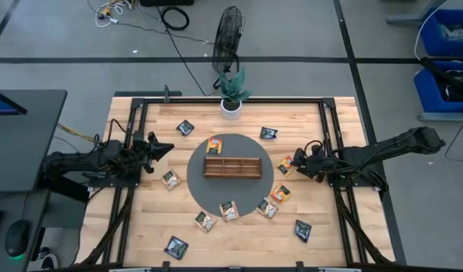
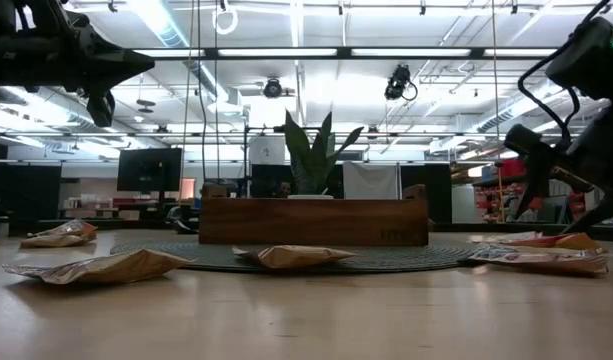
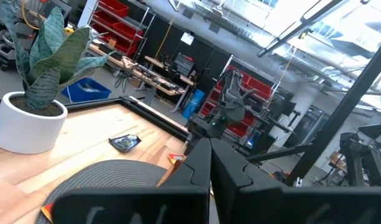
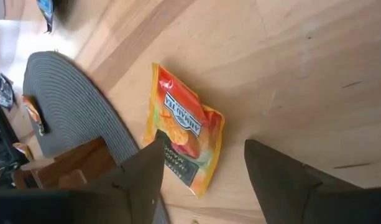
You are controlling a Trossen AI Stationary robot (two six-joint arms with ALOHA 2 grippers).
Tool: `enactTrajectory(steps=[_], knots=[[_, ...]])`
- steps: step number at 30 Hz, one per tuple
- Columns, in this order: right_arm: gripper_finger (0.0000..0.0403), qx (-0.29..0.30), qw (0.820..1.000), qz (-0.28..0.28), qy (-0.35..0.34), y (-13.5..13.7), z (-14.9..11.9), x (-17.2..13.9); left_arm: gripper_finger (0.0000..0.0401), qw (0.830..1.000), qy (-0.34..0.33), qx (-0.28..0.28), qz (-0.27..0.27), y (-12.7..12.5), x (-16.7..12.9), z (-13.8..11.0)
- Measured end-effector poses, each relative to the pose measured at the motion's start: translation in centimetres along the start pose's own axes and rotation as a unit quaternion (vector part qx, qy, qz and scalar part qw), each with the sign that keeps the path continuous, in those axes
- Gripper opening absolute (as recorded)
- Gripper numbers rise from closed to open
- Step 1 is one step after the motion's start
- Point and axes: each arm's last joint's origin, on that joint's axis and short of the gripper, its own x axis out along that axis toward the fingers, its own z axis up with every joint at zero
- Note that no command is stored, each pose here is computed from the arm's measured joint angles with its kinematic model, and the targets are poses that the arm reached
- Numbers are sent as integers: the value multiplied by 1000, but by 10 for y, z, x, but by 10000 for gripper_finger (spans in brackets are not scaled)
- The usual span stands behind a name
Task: Pick & Place Tea
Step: Put the yellow tea bag into the right section of the wooden organizer
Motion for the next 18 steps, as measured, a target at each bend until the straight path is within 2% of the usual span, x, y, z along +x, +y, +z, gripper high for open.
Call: enactTrajectory(steps=[4,18], knots=[[208,-12,1000,3,-16,0,1,0,3,1000,0,0,0,0,0,0],[93,-50,998,-11,-42,-1,1,7,3,1000,0,0,1,0,0,0]])
